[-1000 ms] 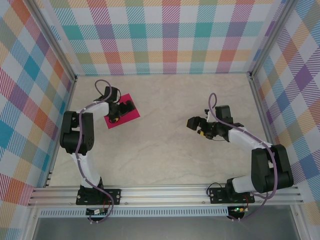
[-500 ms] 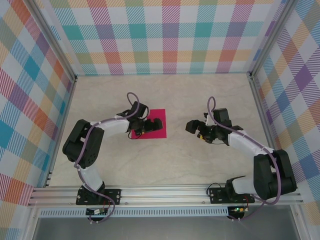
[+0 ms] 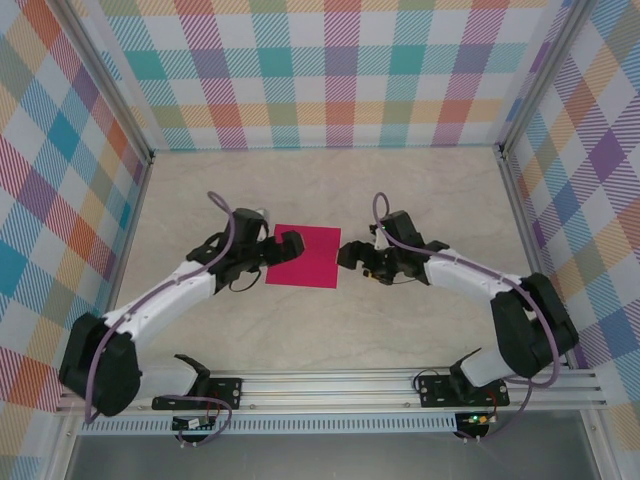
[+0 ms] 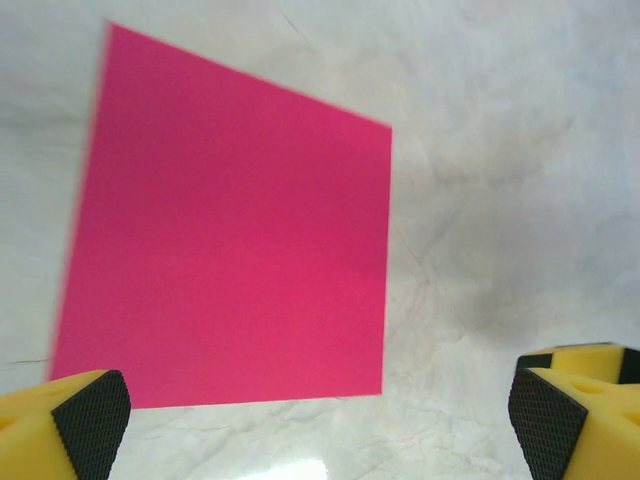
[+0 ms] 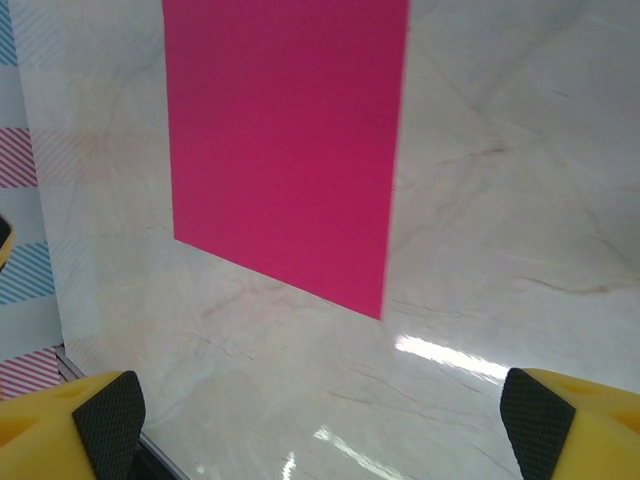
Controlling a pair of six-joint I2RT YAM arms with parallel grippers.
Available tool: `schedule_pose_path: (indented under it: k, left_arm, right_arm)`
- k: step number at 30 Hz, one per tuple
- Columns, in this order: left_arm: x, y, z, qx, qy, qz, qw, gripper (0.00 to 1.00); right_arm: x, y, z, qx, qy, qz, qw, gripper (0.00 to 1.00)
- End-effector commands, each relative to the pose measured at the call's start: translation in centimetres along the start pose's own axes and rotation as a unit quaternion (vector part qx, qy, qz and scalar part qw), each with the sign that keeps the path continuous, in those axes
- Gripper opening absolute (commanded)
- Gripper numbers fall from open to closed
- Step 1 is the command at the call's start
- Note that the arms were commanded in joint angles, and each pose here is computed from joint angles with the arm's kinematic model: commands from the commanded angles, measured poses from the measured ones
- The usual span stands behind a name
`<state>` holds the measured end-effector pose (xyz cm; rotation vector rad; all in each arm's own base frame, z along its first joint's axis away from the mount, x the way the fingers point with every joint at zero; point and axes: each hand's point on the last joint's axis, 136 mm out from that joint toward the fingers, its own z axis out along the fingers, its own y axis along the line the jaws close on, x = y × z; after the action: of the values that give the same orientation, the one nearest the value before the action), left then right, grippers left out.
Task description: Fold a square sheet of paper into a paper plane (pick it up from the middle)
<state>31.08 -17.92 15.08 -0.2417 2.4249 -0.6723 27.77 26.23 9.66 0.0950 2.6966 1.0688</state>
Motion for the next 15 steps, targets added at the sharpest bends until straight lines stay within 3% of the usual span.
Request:
schedule_pose_path:
  k: [1,9,15]
  left_arm:
    - [0.3,4.4,-1.0,-0.053,-0.02,-0.038,0.998,1.0]
    - [0.8,6.9,-1.8,-0.082,-0.039,-0.059,0.994,1.0]
    - [0.8,8.4,-4.0,-0.086,-0.094,-0.09,0.988,1.0]
  right_arm:
    - [-1.0,2.0,2.0,0.007,-0.002,0.008,1.0,0.93]
    - [-1.4,4.8,7.3,-0.003,0.056,0.004,0.998,0.9]
    - [-1.1,4.3,10.8,0.013,0.096,0.006,0.995,0.88]
